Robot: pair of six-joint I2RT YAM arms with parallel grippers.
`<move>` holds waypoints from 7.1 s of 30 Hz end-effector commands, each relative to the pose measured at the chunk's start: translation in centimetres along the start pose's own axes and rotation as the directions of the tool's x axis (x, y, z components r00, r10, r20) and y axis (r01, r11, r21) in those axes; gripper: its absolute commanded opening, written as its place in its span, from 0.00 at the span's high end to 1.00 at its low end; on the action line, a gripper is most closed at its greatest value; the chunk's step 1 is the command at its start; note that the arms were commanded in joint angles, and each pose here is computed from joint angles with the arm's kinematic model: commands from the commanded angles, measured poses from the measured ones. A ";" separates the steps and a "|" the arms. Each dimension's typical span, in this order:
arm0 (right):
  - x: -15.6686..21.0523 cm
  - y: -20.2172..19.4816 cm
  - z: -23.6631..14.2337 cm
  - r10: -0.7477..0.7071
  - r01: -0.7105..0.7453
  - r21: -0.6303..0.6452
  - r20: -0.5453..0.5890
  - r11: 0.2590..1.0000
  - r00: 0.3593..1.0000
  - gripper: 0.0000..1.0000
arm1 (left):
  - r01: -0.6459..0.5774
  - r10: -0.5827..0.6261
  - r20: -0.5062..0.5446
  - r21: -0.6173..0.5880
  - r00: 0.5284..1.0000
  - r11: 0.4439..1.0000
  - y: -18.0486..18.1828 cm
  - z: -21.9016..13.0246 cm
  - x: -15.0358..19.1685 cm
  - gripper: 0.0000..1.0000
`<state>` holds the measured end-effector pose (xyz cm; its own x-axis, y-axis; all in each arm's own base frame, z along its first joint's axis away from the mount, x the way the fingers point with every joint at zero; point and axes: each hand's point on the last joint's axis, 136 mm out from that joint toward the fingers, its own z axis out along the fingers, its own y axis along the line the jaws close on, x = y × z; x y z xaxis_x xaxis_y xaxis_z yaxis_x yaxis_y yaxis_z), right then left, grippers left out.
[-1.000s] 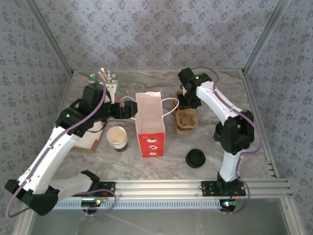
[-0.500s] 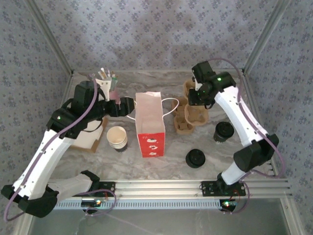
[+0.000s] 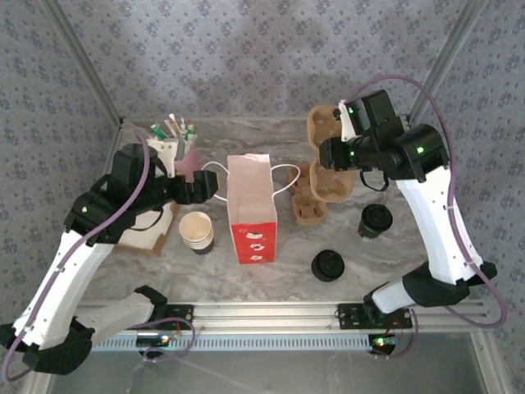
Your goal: Pack the takeout coffee
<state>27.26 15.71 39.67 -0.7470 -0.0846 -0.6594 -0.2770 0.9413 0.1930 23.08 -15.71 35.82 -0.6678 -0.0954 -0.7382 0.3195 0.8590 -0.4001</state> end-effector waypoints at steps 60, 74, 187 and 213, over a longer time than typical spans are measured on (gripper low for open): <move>5.3 14.3 10.7 0.038 -0.151 -0.290 -0.363 0.945 0.931 0.64 | 0.158 -0.155 -0.046 0.077 0.987 0.984 3.8 5.2 -4.2 0.15; 7.1 14.6 11.6 0.009 -0.167 -0.289 -0.479 0.943 0.878 0.65 | 0.172 -0.165 -0.072 0.107 0.984 0.979 3.6 5.8 -3.1 0.41; 11.1 11.0 11.9 -0.063 -0.085 -0.226 -0.579 0.970 0.813 0.66 | 0.085 -0.061 -0.369 0.050 0.927 0.995 2.0 15.6 -0.2 0.55; 11.8 11.1 12.9 -0.122 0.037 -0.158 -0.576 0.987 0.808 0.67 | 0.099 -0.065 -0.296 0.102 0.953 0.990 0.4 13.0 -1.8 0.51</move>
<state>23.47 29.81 24.61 -0.9277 -0.3443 -0.1442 -0.3731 0.8690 0.3251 33.73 -21.87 27.46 -0.8834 0.0251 -0.4680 0.2964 0.8034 -0.5165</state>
